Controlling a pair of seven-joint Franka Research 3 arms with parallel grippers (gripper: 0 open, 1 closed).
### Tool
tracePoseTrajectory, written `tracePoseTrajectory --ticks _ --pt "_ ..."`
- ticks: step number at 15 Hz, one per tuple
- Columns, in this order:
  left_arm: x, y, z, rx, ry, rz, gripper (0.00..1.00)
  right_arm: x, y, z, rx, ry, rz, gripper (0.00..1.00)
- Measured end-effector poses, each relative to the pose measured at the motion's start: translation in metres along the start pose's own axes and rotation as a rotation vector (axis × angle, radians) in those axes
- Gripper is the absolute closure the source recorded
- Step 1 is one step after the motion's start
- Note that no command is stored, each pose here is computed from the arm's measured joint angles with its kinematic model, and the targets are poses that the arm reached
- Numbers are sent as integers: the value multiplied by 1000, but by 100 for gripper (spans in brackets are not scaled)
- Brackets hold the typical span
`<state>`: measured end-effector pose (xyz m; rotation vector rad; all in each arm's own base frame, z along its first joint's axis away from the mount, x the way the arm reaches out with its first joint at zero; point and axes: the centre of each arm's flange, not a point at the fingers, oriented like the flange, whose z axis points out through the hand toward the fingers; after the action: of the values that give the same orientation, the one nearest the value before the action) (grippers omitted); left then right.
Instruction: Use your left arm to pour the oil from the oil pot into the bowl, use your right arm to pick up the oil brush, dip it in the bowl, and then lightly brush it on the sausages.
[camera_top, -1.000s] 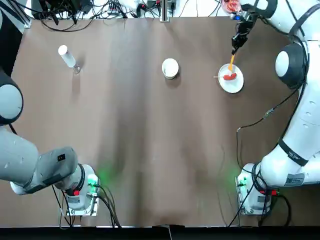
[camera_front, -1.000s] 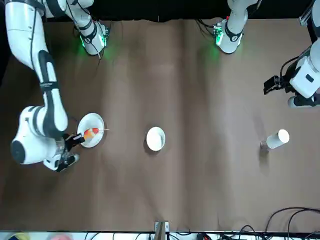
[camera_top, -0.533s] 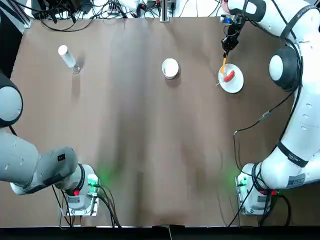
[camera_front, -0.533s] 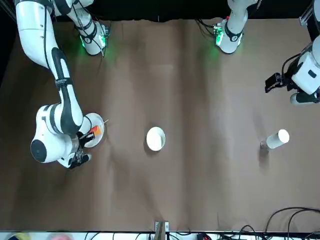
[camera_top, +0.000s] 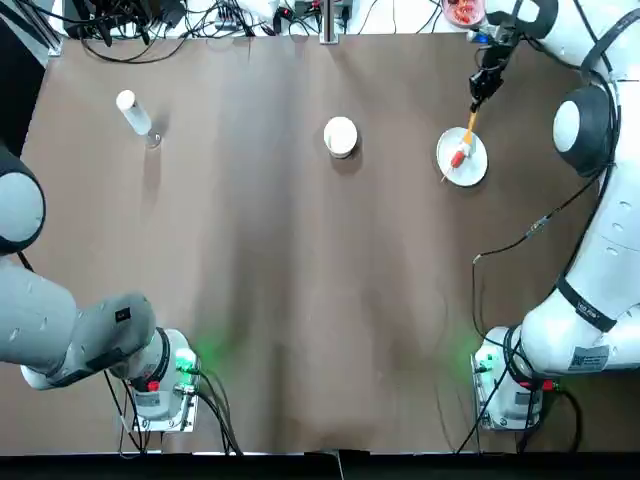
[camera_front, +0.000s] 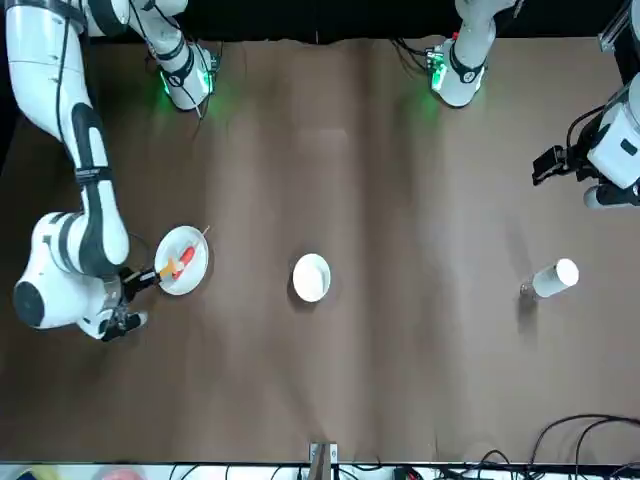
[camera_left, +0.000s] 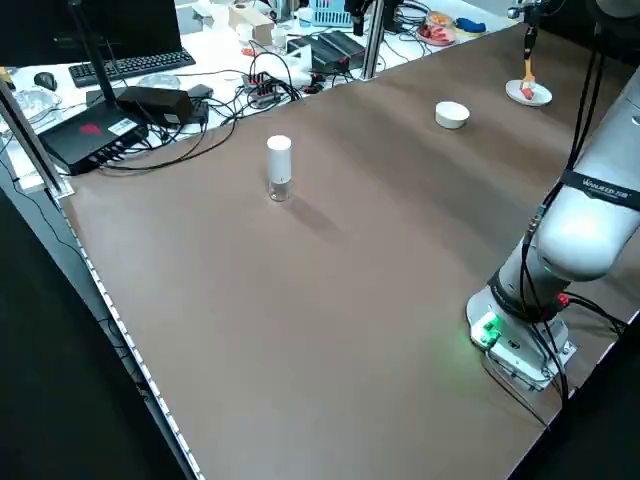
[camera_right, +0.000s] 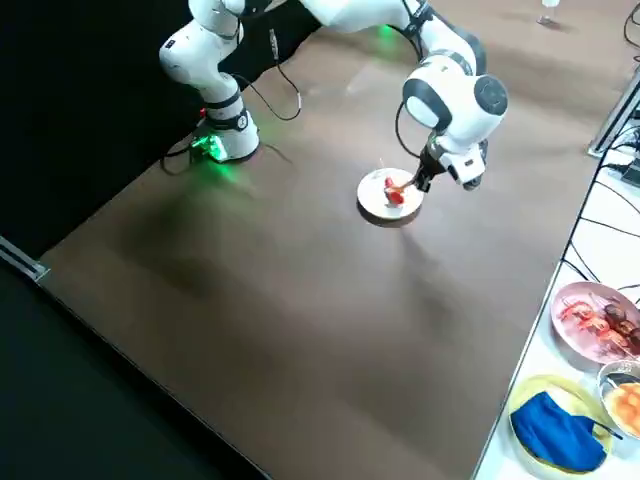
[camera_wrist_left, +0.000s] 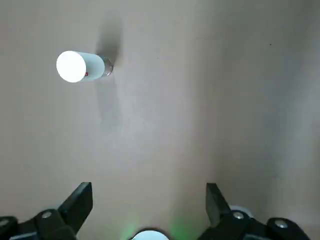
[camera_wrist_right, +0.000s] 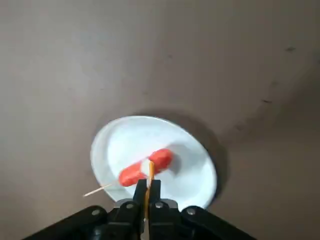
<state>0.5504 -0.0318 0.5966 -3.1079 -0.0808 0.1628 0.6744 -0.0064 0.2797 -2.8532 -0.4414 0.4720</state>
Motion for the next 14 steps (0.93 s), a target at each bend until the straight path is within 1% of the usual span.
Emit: tracePoseTrajectory --ticks 3,7,9,11,12,14 --pt "0 -3 0 0 0 -5 0 -8 21 -2 -31 -11 -5 95" --pt "1 -7 0 -1 0 -13 0 -4 14 -5 -71 -22 -39 95" --pt "1 -8 0 -1 0 -15 0 2 -2 -6 -104 -31 -72 95" --pt "1 -14 0 -2 -1 -25 0 11 -29 -2 -131 -43 -113 95" --pt "2 -21 0 -4 -1 -33 0 19 -56 3 -147 -52 -123 95" --pt "2 -22 1 -4 -1 -35 0 24 -77 8 -156 -61 -112 95"
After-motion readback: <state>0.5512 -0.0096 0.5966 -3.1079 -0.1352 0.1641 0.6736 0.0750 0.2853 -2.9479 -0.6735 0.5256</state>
